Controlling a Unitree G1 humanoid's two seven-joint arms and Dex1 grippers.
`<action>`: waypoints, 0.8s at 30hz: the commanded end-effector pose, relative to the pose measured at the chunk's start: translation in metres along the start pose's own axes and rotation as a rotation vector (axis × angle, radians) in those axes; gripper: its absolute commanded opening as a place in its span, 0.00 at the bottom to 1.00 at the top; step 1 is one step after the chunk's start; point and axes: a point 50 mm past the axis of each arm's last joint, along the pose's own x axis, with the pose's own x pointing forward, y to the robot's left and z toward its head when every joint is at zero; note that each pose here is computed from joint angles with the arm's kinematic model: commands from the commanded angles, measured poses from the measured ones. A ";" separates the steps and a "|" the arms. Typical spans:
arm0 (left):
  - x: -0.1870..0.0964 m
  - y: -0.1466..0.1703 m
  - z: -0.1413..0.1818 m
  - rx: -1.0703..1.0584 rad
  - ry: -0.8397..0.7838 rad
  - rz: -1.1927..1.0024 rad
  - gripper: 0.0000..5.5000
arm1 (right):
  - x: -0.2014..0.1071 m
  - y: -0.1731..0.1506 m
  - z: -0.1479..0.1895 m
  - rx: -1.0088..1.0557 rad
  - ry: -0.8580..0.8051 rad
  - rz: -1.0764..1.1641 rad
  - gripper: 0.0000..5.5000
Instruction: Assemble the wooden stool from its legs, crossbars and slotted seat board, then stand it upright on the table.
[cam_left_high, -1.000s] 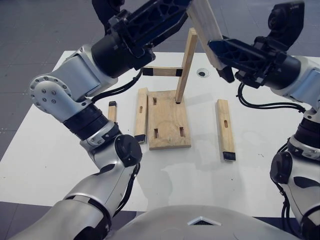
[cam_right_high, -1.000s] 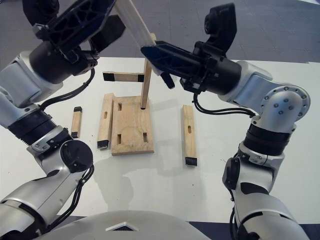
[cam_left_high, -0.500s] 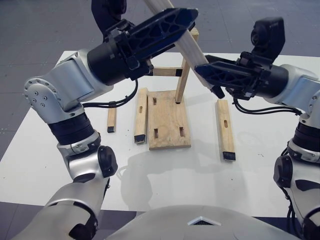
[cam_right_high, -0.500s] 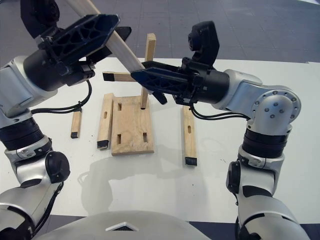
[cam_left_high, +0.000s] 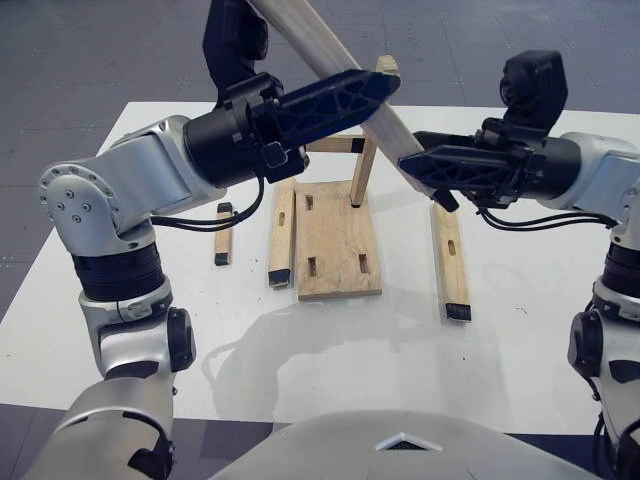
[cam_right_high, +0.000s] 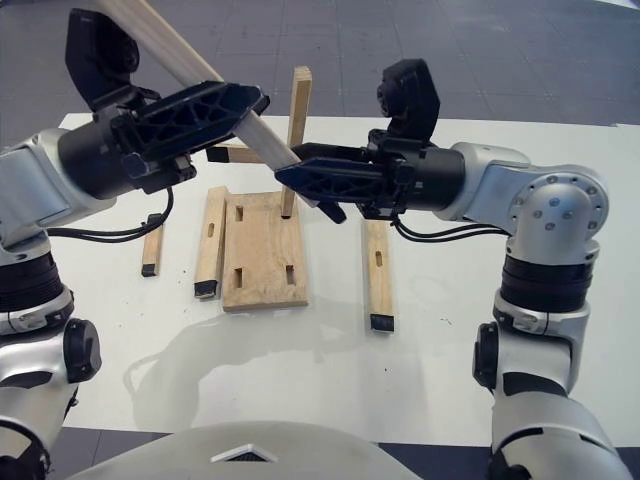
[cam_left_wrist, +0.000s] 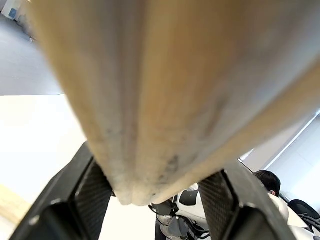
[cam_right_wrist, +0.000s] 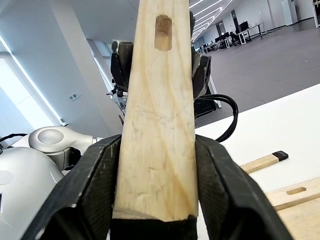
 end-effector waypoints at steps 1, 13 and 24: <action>-0.003 -0.004 -0.001 -0.003 0.001 -0.040 0.41 | -0.010 -0.010 0.011 -0.036 -0.016 -0.107 0.47; -0.037 0.019 -0.009 0.179 0.009 0.267 0.37 | -0.052 -0.074 -0.003 -0.081 -0.054 -0.851 0.71; -0.065 0.013 0.005 0.342 -0.031 0.348 0.37 | -0.005 -0.031 -0.130 -0.091 0.440 -1.045 0.71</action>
